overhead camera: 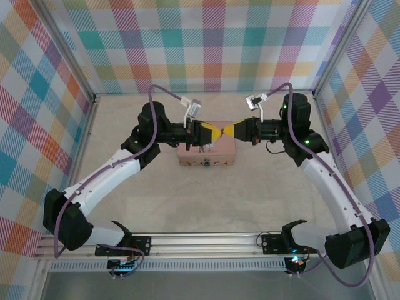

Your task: Unlock a padlock with a key

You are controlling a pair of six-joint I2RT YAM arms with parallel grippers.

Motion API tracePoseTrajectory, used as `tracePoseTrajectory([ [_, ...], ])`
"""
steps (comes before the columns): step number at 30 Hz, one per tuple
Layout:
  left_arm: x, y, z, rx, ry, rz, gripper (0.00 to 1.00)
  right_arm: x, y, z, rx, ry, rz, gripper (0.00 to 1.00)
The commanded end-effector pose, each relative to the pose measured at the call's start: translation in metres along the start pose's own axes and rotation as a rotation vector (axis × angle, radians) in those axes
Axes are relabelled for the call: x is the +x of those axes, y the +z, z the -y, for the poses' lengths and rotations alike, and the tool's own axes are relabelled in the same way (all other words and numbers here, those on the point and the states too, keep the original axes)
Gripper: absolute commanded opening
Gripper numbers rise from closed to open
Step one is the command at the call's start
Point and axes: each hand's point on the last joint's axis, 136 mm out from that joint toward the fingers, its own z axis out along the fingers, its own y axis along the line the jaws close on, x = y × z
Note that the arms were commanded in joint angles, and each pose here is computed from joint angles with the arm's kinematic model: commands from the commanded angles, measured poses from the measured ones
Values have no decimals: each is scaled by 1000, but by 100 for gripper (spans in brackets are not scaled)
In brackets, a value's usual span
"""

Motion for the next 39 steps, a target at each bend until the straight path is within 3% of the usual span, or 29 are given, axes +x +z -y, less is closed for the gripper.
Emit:
tracePoseTrajectory([
  [1,-2,-6,2,-13,12,15,7,-6,-6,-14,-25,-69,26,0],
  [4,-1,-7,2,-12,12,13,6,-6,-7,-14,-24,-70,29,0],
  [6,0,-7,3,-11,13,12,0,-6,-8,-15,-25,-70,32,0],
  [13,0,-9,3,-25,19,4,0,-2,-8,-8,-11,-50,27,0],
  [16,2,-10,-1,-54,15,-14,0,-1,-10,7,66,-30,32,37],
  [19,4,-9,-2,-59,10,-27,0,0,-10,11,88,-34,38,51],
  [27,5,-4,-2,-39,-6,-54,0,5,-2,13,100,-36,-4,53],
  [34,6,1,1,-22,-6,-83,0,10,3,16,86,-30,-28,40],
  [39,10,4,1,-9,-17,-105,0,9,3,12,70,-45,-26,46],
])
